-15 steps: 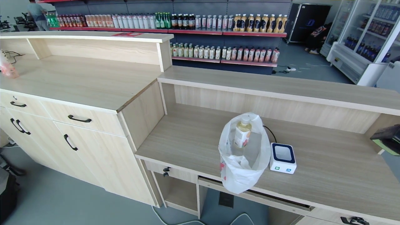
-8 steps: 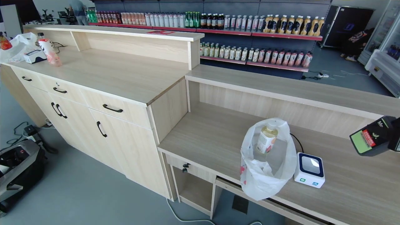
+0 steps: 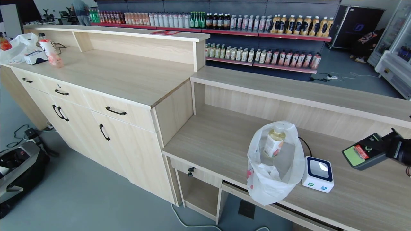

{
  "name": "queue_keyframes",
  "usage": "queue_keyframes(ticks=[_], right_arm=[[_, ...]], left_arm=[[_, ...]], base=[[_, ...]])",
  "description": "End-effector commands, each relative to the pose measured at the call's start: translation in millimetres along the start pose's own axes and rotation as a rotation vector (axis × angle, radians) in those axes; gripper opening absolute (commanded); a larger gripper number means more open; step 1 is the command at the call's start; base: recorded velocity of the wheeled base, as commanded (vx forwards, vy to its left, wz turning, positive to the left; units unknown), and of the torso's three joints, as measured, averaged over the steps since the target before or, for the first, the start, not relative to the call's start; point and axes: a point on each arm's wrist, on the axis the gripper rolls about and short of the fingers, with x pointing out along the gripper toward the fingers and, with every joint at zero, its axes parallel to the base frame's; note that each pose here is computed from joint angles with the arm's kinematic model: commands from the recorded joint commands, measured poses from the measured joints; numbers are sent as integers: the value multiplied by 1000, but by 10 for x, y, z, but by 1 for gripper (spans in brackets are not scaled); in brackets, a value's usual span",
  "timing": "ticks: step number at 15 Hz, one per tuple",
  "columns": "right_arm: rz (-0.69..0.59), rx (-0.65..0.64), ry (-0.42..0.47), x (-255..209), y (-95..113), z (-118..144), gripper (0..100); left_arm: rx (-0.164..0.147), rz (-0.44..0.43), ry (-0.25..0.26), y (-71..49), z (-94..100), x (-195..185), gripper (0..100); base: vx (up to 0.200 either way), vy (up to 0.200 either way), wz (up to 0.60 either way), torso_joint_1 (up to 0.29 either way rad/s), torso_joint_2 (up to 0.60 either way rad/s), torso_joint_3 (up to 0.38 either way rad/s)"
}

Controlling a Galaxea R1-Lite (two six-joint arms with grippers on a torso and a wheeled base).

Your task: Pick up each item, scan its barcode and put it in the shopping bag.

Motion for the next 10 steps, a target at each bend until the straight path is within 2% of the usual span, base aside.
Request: queue_keyframes(ticks=[1, 3, 4, 10], right_arm=[[-3, 8, 40, 174, -244, -141, 0], [-19, -39, 47, 319, -465, -253, 0], [-17, -42, 47, 358, -498, -252, 0], [63, -64, 57, 651, -513, -278, 0]], left_arm=[[-1, 0, 0, 0, 0, 0, 100], [-1, 0, 1, 0, 0, 1, 100], [-1, 0, 0, 0, 0, 0, 100], [-1, 0, 0, 0, 0, 0, 100]], base=[[0, 0, 0, 0, 0, 0], [0, 0, 0, 0, 0, 0], [0, 0, 0, 0, 0, 0], [0, 0, 0, 0, 0, 0]])
